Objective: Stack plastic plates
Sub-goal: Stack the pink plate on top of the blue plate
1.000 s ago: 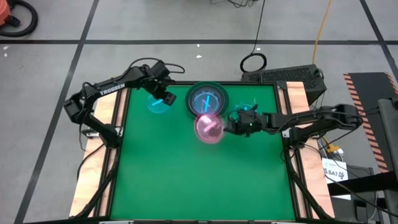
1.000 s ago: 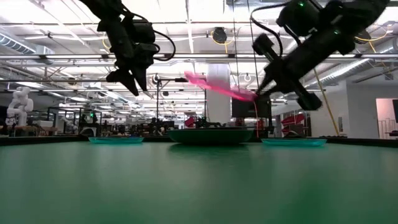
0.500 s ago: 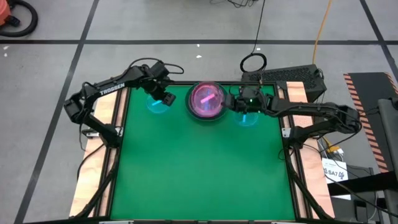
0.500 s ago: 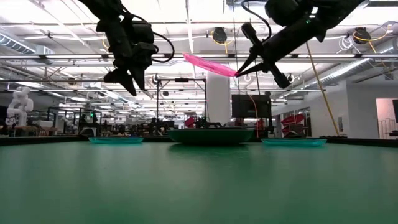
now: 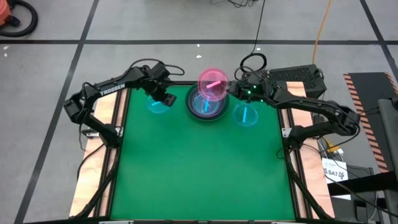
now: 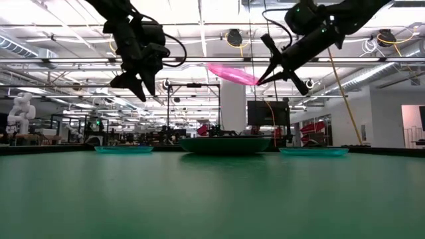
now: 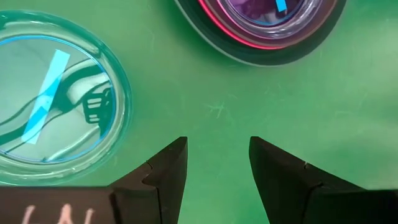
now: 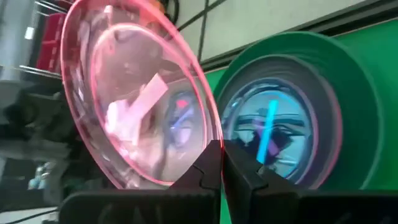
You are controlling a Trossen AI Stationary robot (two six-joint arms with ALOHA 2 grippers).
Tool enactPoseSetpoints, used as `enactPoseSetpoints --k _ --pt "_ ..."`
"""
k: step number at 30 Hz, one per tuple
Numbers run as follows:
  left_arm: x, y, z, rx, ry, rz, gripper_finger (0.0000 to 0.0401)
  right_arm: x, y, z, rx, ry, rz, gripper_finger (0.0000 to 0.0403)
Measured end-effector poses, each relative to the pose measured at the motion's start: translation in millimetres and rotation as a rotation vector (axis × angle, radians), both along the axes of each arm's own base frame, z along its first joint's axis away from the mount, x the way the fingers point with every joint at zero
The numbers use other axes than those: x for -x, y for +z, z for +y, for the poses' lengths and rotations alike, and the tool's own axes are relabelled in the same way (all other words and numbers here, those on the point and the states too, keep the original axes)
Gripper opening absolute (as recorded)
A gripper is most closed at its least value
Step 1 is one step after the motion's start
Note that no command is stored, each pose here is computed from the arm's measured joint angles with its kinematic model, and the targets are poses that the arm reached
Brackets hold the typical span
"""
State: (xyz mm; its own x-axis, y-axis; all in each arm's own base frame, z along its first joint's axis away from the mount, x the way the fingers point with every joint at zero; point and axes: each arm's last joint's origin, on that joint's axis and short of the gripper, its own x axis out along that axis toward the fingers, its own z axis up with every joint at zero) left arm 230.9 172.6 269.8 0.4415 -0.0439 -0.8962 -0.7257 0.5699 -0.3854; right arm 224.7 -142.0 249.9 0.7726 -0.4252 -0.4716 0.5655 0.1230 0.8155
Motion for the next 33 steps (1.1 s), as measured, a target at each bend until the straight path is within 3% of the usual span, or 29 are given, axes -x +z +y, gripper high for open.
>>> enactPoseSetpoints --k 18,27,33 --pt "-6.0 0.0 -8.3 0.012 -0.012 0.001 0.0179 -25.7 -58.1 -25.0 -0.112 0.062 0.098 0.0" --pt "-7.2 0.1 -9.4 0.01 -0.014 -0.001 0.0179 -27.7 -69.3 -26.6 -0.115 0.069 0.149 0.0" --pt "-8.1 0.5 -8.6 0.003 -0.011 -0.011 0.0179 -27.1 -70.5 -26.0 -0.121 -0.001 0.167 0.0"
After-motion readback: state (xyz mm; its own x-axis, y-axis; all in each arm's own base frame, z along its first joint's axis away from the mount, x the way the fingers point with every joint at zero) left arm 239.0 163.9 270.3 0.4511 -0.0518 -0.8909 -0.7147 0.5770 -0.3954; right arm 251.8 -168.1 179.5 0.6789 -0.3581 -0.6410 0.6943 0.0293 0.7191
